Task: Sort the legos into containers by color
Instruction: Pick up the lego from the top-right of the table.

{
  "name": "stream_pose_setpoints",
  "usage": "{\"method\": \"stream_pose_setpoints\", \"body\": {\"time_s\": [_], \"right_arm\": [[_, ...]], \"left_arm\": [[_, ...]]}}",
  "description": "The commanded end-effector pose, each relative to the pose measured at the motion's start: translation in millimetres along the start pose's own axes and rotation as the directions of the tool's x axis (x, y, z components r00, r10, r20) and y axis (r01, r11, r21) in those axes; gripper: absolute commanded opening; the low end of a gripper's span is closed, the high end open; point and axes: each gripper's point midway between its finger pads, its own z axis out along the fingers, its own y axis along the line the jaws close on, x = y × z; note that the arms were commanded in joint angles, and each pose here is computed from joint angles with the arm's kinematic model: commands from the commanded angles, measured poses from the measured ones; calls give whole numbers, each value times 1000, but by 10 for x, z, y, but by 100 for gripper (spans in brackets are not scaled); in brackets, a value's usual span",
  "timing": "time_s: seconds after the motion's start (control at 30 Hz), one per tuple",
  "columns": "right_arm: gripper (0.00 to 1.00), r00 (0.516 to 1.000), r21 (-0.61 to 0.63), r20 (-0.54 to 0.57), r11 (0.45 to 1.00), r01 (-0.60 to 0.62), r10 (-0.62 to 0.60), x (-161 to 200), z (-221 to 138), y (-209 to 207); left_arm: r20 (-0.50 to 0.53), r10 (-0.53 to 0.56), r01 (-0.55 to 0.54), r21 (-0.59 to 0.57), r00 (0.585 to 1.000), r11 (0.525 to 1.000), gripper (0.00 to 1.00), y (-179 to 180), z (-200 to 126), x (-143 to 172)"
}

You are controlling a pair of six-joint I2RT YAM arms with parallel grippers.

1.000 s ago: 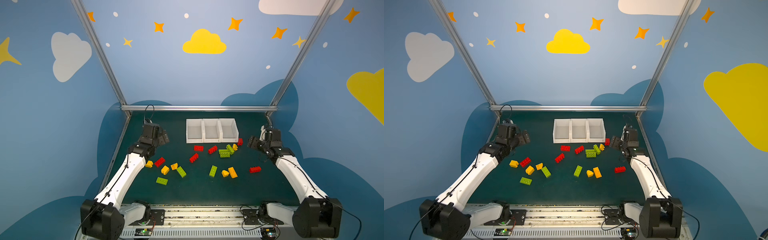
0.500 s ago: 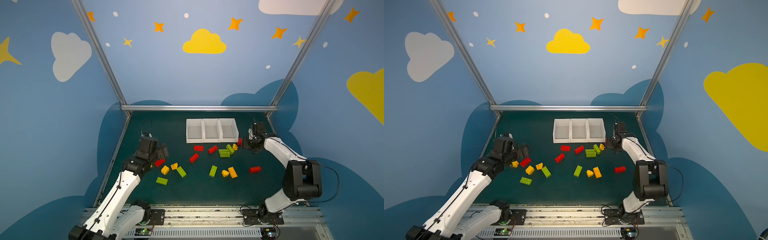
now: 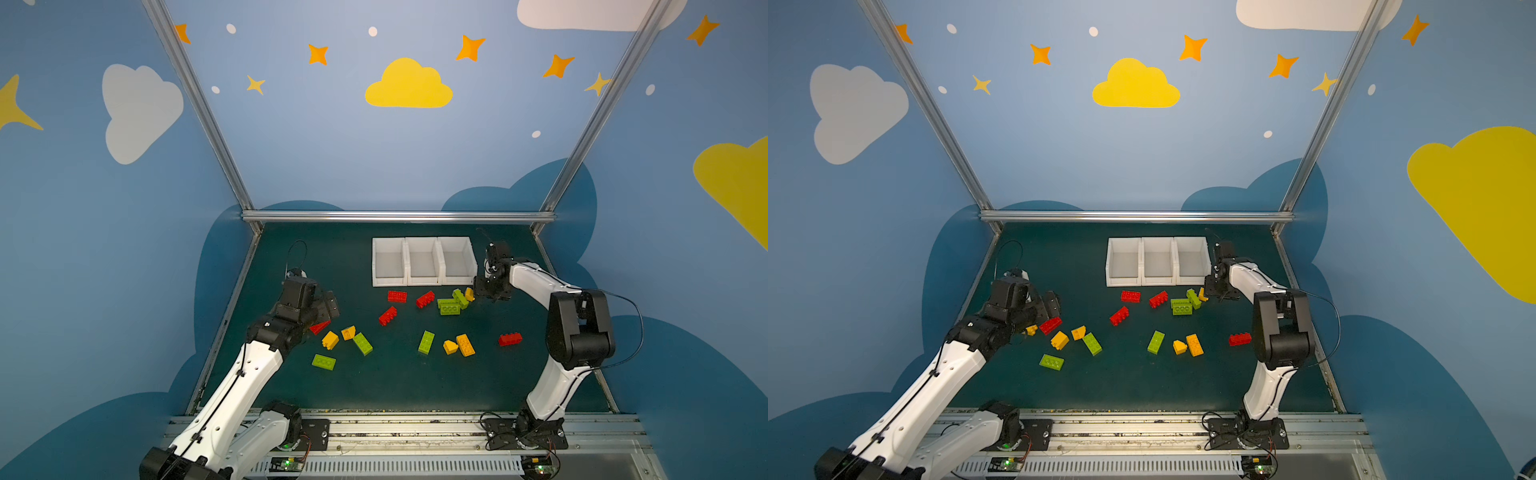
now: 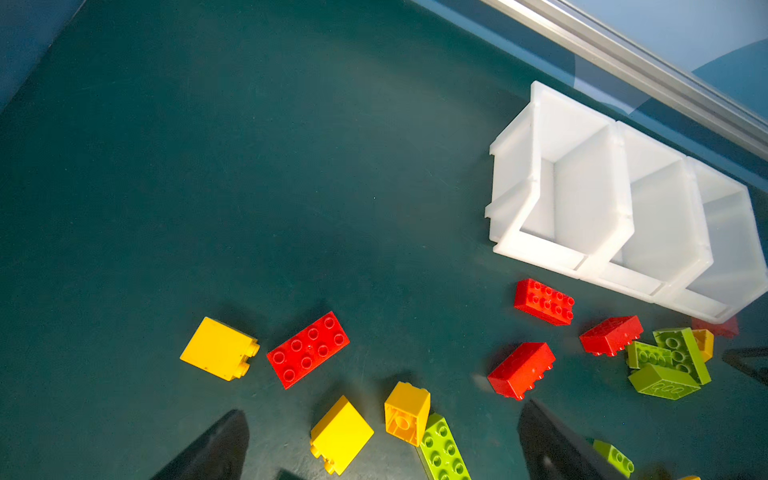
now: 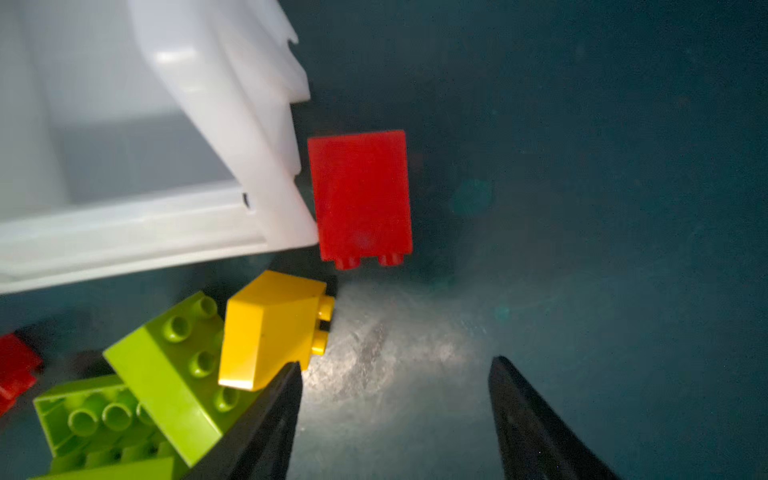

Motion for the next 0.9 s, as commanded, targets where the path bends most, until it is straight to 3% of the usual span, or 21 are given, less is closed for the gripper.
{"method": "stream_pose_setpoints", "body": {"time_s": [0.0, 0.23, 0.63, 0.87], "right_arm": [[64, 1000, 15, 14, 1000, -12, 12, -113, 8, -22], [58, 999, 15, 13, 999, -29, 29, -249, 117, -52], [56, 1000, 4, 14, 1000, -27, 27, -492, 234, -22], [40, 1000, -5, -13, 1000, -27, 26, -543, 299, 17]], "left_arm": [[-9, -1, 0, -2, 1000, 1000, 100, -12, 28, 12], [-16, 1, -2, -17, 1000, 1000, 100, 7, 78, 19], [-27, 0, -1, -32, 1000, 999, 100, 28, 142, 29], [-39, 1, -2, -35, 999, 999, 100, 30, 165, 47]]}}
